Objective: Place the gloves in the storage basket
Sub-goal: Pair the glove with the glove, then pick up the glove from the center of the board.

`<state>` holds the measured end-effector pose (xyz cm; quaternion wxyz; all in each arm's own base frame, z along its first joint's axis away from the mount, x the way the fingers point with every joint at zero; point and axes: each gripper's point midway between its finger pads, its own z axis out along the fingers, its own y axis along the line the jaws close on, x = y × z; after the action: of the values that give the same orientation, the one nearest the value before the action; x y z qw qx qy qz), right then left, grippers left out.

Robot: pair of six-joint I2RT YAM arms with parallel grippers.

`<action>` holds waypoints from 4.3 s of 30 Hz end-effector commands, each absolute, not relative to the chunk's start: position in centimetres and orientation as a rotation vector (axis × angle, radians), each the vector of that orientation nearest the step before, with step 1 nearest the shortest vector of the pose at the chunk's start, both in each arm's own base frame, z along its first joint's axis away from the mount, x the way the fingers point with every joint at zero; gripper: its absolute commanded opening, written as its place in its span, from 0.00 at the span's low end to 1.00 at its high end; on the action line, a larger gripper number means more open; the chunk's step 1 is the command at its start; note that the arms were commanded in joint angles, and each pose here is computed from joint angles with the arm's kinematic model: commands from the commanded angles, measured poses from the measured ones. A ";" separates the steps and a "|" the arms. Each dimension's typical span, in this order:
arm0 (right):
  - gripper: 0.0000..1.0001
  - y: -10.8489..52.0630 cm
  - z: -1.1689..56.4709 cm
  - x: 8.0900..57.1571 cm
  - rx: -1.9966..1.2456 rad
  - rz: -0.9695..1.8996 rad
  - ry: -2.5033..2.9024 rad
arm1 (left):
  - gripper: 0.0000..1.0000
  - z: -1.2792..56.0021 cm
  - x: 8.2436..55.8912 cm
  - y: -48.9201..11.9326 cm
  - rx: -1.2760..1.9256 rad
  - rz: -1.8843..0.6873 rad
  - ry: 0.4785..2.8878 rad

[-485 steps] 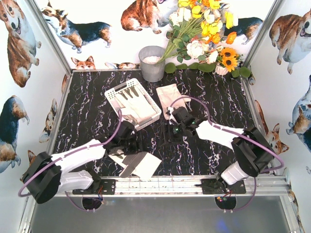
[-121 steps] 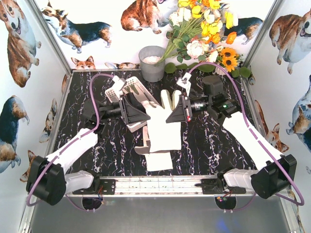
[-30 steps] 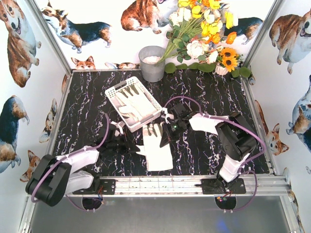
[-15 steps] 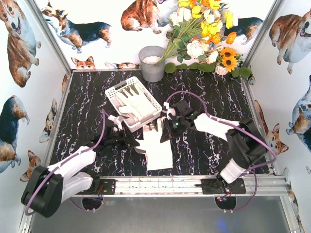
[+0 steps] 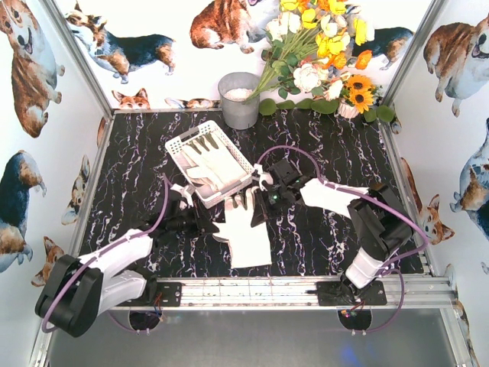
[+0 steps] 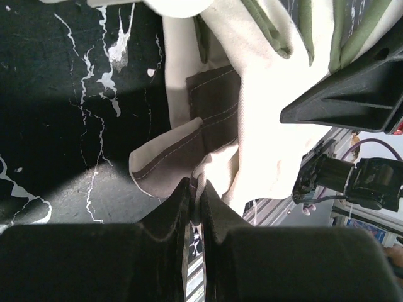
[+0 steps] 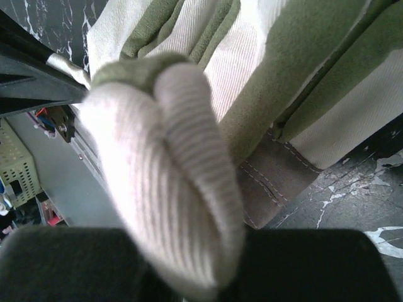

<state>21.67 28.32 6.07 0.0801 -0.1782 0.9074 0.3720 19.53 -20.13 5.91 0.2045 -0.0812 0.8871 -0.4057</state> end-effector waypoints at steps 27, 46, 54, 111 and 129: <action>0.51 24.1 7.2 22.9 -0.363 0.841 2.727 | 0.47 6.8 20.1 -17.5 -0.178 -0.877 2.535; 0.27 23.8 5.9 19.9 -0.093 1.073 2.766 | 0.21 10.0 20.5 -29.4 0.221 -1.121 2.452; 0.18 24.0 4.3 18.9 -0.061 1.110 2.814 | 0.12 4.1 19.4 -27.4 0.265 -0.935 2.628; 0.45 26.5 1.2 18.5 0.115 1.341 2.848 | 0.14 0.8 17.2 -24.0 0.152 -0.956 2.695; 0.00 22.3 1.4 19.5 0.141 0.872 2.910 | 0.68 8.2 19.5 -22.8 -0.060 -1.110 2.376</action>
<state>19.31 23.86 1.74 0.0296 0.0423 0.9432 0.3281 18.95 -24.52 7.35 0.2330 0.0207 0.8828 -0.4075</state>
